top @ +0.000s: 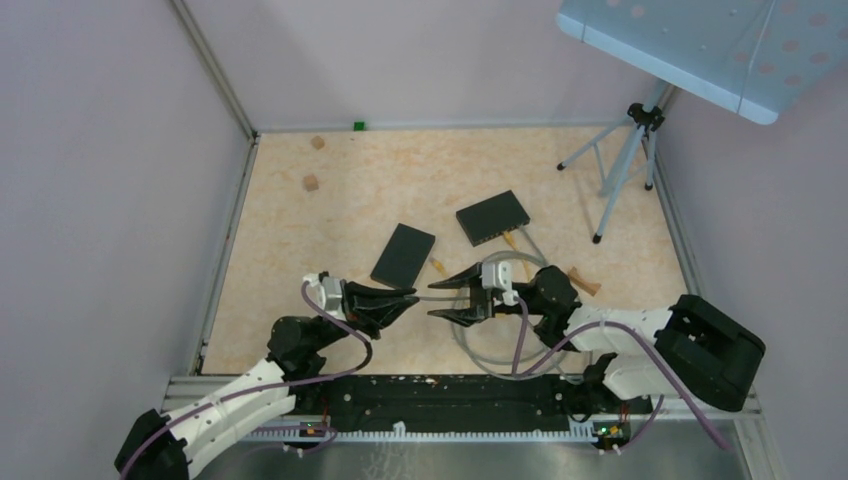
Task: Insert the plug into the switch port
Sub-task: Insert the connector into the switch port.
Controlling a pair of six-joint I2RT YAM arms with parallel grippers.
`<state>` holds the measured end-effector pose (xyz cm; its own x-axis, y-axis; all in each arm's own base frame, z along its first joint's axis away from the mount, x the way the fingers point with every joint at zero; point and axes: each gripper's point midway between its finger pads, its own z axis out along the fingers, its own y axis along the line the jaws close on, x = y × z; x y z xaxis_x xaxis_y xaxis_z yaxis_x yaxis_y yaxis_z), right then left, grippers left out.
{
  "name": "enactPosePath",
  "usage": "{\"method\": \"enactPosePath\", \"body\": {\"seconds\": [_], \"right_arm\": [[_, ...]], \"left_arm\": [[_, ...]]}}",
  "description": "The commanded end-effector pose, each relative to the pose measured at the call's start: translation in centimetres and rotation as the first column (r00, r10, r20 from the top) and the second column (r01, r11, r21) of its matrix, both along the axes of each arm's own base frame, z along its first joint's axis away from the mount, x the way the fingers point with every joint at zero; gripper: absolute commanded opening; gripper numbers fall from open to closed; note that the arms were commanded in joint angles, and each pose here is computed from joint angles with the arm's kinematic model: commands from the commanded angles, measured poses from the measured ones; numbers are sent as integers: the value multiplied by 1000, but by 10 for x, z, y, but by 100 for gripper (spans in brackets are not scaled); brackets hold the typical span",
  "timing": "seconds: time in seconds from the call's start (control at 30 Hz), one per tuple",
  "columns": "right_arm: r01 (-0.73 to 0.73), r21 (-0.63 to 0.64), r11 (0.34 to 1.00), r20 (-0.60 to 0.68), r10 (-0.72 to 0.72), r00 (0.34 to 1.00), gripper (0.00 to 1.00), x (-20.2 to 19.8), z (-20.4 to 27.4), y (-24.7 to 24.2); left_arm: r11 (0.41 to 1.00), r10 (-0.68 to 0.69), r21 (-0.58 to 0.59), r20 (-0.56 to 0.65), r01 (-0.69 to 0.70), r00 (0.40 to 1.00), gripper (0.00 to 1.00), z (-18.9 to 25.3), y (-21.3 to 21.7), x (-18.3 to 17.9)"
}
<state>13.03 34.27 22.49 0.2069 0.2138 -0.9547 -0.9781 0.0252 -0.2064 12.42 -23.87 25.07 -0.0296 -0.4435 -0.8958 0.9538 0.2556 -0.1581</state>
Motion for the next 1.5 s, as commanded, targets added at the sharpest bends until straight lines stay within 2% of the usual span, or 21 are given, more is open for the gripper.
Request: {"method": "enactPosePath", "body": {"seconds": [0.0, 0.3, 0.57, 0.67, 0.73, 0.8, 0.83, 0.9, 0.97, 1.0, 1.07, 1.13, 1.23, 1.47], "right_arm": [[-26, 82, 996, 35, 24, 999, 48, -1, 23, 8], [-114, 209, 971, -1, 117, 993, 38, -11, 45, 12], [-136, 201, 970, -13, 141, 990, 27, -14, 39, 16], [-137, 207, 969, -9, 142, 990, 17, -15, 40, 15], [-132, 216, 968, -9, 137, 991, 0, -15, 41, 12], [-115, 216, 970, -22, 123, 992, 0, -13, 40, 11], [-112, 203, 973, -33, 121, 992, 0, -13, 38, 11], [-93, 169, 981, -64, 105, 992, 0, -10, 32, 13], [-52, 133, 990, -99, 66, 993, 0, -2, 27, 13], [-25, 110, 994, -118, 38, 992, 0, 2, 23, 12], [60, 71, 996, -151, -49, 987, 0, 15, 14, 9], [148, 36, 988, -170, -140, 975, 0, 28, 7, 3], [231, -23, 973, -173, -232, 957, 0, 40, -4, -4], [277, -62, 959, -163, -283, 945, 0, 44, -5, -13]], "left_arm": [[999, -31, -25, 30, 32, 999, 0, 8, 0, -7], [998, -54, -18, 28, 54, 998, 0, 5, -1, -11], [999, -51, -13, 25, 51, 998, 0, 3, -1, -10], [999, -45, -11, 20, 45, 999, 0, 2, -1, -9], [999, -38, -12, 13, 38, 999, 0, 1, -1, -8], [1000, -10, -14, -8, 10, 1000, 0, -1, 1, -2], [1000, 7, -15, -15, -8, 1000, 7, -1, 1, 1], [999, 34, -5, 6, -34, 999, 40, 1, 3, 5], [999, 48, 6, 49, -48, 998, 66, 6, 4, 5], [998, 56, 6, 68, -56, 996, 75, 8, 5, 4], [996, 84, -12, 103, -83, 991, 86, 14, 10, 4], [993, 116, -44, 129, -111, 985, 91, 18, 17, 4], [980, 188, -96, 130, -176, 974, 92, 26, 30, 8], [948, 311, -93, 58, -305, 949, 88, 6, 47, 26]]}}
